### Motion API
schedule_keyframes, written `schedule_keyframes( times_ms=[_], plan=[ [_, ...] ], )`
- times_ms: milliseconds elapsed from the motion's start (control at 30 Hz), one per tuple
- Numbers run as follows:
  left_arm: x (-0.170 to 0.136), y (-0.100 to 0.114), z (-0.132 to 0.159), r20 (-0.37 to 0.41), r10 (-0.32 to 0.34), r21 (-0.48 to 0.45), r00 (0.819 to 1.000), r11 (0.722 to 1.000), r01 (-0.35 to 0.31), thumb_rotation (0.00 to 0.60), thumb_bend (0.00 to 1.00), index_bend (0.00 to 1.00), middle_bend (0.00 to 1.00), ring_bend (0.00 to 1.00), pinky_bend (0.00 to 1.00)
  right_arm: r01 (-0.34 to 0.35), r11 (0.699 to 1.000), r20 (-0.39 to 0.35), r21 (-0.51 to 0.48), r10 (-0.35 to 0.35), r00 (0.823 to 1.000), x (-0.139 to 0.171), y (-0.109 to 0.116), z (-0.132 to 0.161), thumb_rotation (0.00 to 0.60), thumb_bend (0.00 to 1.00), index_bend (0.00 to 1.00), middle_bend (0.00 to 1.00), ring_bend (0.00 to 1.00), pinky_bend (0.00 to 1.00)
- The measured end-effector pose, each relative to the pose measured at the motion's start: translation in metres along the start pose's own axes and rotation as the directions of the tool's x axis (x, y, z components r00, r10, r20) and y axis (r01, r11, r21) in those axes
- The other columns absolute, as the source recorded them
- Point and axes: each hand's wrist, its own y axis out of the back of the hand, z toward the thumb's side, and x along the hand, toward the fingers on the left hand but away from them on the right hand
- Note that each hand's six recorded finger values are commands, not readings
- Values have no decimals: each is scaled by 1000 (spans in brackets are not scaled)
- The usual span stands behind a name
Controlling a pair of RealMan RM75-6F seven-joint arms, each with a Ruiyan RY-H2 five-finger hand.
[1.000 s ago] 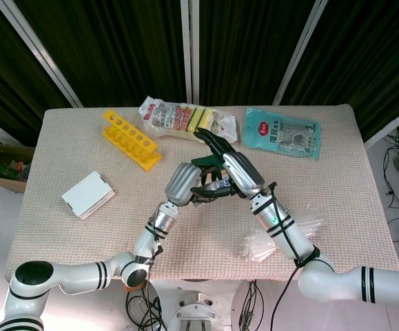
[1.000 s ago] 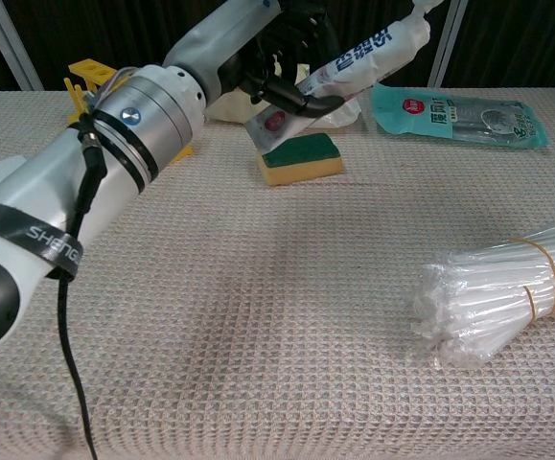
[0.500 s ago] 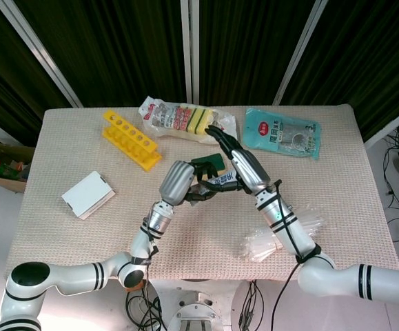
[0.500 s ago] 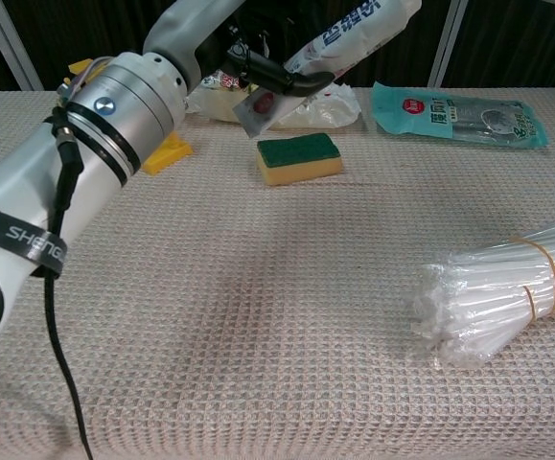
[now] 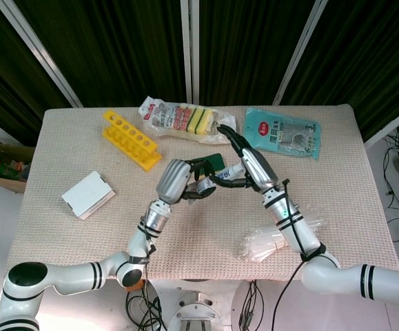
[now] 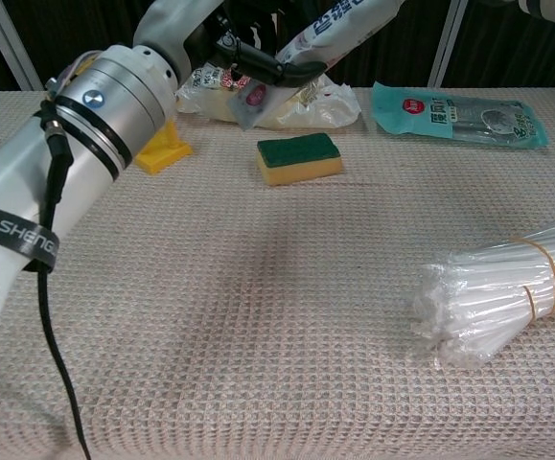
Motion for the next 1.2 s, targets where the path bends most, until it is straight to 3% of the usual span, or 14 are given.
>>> schedule_keyframes(
  times_ms=[1200],
  plan=[
    [2,7,-3,2,41,-56,999,998,-41,600,418,815,886,764,797,-41,972,-62,-233,27,998,-12,-34,1,213,0,0,0,0,0]
  ],
)
